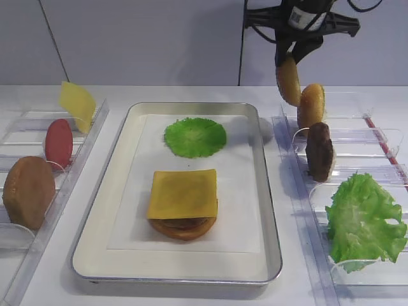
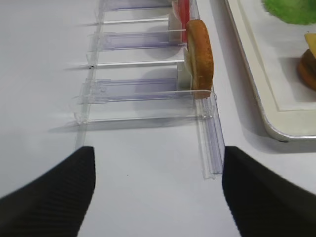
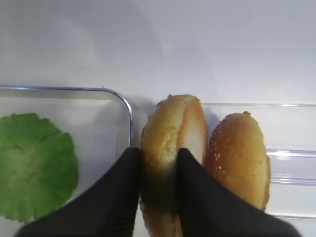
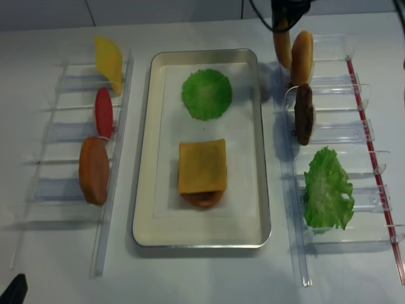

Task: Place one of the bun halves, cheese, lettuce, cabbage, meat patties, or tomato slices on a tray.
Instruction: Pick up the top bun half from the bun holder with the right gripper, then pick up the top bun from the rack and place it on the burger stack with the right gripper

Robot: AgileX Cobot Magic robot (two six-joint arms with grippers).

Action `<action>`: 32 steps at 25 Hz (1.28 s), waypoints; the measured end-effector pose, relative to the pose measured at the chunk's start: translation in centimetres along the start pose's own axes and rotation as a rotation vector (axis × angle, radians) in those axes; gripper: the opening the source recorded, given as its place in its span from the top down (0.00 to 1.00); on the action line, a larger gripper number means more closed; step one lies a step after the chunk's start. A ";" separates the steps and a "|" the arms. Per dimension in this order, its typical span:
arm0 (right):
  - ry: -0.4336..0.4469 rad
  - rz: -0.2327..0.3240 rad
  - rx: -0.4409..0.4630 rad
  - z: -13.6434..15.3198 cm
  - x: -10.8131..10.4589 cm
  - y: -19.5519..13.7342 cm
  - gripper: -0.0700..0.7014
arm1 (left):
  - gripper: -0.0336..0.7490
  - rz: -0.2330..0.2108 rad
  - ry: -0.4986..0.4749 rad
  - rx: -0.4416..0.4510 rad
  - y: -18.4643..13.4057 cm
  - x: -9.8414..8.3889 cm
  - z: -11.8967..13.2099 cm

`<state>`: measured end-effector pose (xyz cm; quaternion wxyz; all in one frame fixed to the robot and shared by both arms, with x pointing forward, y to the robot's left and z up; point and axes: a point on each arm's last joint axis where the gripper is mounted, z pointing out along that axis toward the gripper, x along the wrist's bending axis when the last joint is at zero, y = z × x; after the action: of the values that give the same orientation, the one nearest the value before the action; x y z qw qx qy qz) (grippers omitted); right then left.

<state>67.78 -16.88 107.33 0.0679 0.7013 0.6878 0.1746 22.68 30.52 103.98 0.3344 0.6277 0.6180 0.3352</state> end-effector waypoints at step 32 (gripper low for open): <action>0.335 -0.127 -0.135 -15.9 -3.1 -20.7 0.65 | 0.33 0.000 0.000 0.000 0.0 0.0 0.0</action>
<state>42.92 -21.31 114.67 0.0105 0.6113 0.7192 0.3302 22.68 30.52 103.98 0.3344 0.6277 0.6180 0.3352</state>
